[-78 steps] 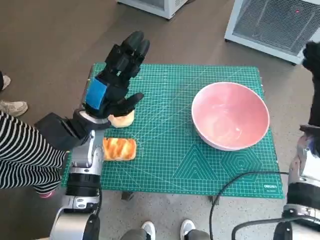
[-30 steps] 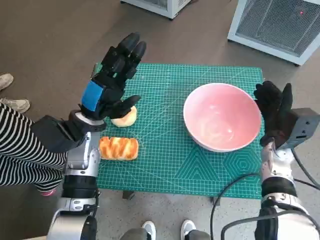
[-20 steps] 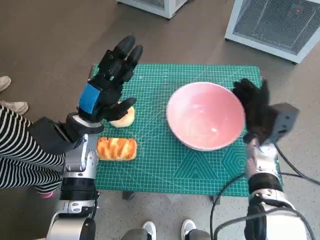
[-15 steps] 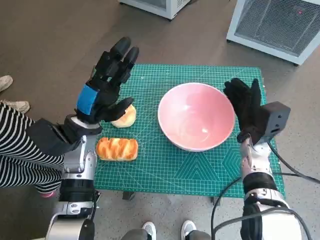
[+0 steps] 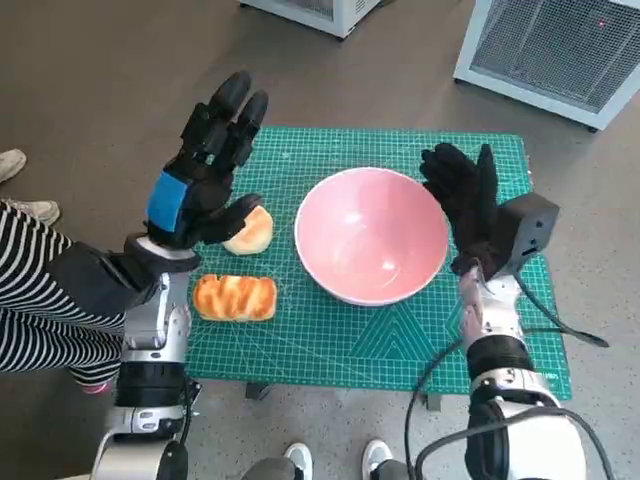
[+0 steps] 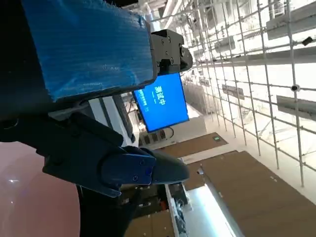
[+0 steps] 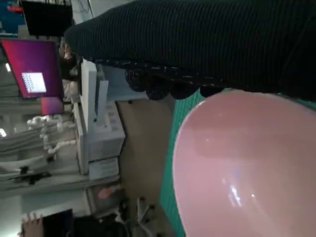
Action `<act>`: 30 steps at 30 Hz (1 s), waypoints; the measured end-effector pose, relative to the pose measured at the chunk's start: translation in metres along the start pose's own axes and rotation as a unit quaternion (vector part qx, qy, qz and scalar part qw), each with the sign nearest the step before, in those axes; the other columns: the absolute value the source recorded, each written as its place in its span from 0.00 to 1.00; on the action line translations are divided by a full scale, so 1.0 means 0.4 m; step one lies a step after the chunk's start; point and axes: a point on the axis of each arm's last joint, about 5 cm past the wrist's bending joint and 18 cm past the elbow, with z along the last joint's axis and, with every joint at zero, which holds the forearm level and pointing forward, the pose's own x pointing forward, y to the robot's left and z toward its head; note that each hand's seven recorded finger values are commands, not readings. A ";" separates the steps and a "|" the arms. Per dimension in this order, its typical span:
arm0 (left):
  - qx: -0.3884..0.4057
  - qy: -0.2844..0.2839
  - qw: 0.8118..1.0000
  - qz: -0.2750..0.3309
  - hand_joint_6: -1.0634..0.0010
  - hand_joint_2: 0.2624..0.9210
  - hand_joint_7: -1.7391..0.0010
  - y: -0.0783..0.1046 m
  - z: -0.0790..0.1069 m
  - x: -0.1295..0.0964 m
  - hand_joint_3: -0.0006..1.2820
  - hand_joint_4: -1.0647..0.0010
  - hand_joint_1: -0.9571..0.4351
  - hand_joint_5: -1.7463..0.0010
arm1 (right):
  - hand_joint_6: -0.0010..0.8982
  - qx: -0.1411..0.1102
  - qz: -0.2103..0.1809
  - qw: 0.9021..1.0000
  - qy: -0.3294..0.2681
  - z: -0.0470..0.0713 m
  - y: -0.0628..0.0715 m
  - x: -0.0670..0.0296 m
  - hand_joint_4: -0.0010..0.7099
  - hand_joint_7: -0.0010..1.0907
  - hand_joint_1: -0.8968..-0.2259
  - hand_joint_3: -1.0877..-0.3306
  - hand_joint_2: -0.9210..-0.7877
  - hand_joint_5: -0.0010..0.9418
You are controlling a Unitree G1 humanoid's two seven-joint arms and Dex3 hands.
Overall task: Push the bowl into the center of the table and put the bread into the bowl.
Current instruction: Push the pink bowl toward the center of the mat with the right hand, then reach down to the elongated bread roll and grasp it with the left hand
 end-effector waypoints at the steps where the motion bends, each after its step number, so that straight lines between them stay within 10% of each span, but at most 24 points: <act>1: 0.001 0.001 1.000 0.000 0.99 1.00 0.84 0.000 0.000 0.000 0.22 0.91 0.16 0.99 | 0.02 0.005 0.001 1.000 0.000 -0.001 0.005 0.001 0.11 0.31 0.31 0.24 0.00 0.00; 15: 0.006 0.011 1.000 0.004 0.98 1.00 0.84 -0.002 -0.005 -0.016 0.22 0.91 0.15 0.99 | 0.04 0.023 0.003 1.000 -0.005 0.004 0.021 0.009 0.12 0.31 0.32 0.28 0.00 0.01; 30: 0.003 0.011 1.000 0.006 0.98 1.00 0.85 -0.008 -0.008 -0.015 0.24 0.91 0.15 1.00 | 0.00 -0.079 0.059 0.976 -0.192 0.121 0.005 0.028 0.13 0.39 0.26 0.33 0.00 0.00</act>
